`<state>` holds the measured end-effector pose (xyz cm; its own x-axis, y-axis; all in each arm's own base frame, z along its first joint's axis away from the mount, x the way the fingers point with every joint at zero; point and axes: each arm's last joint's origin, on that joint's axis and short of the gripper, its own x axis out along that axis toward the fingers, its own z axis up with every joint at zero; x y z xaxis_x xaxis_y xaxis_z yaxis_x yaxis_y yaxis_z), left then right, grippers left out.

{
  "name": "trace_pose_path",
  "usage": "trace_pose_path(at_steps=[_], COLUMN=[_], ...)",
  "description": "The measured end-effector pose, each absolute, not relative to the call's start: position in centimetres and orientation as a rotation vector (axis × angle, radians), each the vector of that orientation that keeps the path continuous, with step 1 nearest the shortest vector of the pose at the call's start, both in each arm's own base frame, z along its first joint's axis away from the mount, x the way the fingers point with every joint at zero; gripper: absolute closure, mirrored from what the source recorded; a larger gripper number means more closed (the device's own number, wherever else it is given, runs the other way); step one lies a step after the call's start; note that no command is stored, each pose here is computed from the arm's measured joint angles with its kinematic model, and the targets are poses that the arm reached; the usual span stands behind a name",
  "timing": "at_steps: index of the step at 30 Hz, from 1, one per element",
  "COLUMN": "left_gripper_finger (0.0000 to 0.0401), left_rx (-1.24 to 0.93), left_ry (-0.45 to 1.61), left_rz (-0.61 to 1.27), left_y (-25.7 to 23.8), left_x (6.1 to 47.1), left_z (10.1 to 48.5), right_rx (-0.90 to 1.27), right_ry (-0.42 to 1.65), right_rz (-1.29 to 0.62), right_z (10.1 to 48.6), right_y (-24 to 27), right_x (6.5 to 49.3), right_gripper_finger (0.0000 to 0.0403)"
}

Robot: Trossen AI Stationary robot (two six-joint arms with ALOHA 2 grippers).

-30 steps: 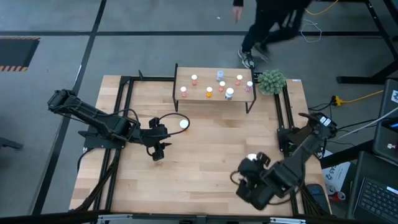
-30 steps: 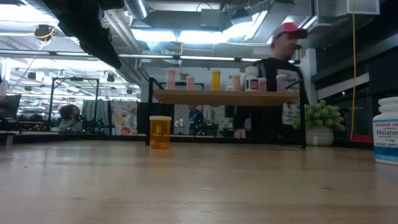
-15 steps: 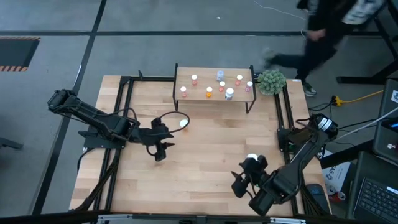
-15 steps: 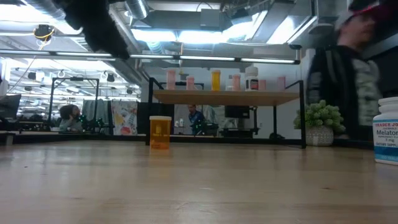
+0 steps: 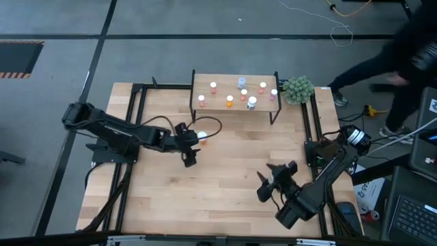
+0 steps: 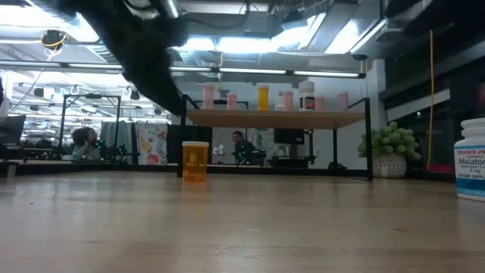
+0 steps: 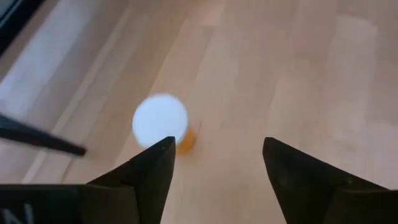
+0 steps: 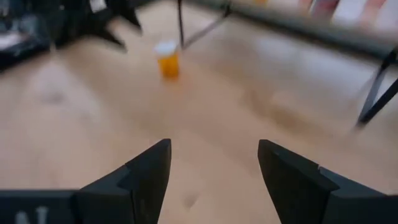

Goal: Pick and place medicine bottles onto shelf by color
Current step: Put the big yellow pill bottle on the shelf

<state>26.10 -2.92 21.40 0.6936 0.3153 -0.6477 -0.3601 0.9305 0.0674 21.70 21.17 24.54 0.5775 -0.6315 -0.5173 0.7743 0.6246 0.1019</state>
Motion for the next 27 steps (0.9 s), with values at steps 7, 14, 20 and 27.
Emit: trace_pose_path(at_steps=[7, 14, 20, 27], left_gripper_finger=[0.0154, 0.0153, 0.0153, 0.0153], left_rx=[-0.107, -0.156, -0.295, -0.417], left_ry=[0.723, 0.661, 0.673, 0.634], left_rz=[0.452, 0.623, 0.67, 0.677], left_y=[-1.3, 0.5, 2.1, 2.2], left_x=[27.5, 27.6, 27.8, 27.9], left_z=[19.7, 20.0, 19.2, 19.3], right_rx=[0.171, 0.152, 0.181, 0.18], right_ry=[0.352, 0.337, 0.371, 0.378], right_rz=[-0.886, -0.91, -0.952, -0.971], right_z=[26.2, 27.7, 27.5, 27.5], right_y=[18.9, 17.0, 16.4, 16.0], right_x=[21.3, 21.6, 22.2, 22.5], right_gripper_finger=[0.016, 0.016, 0.016, 0.016])
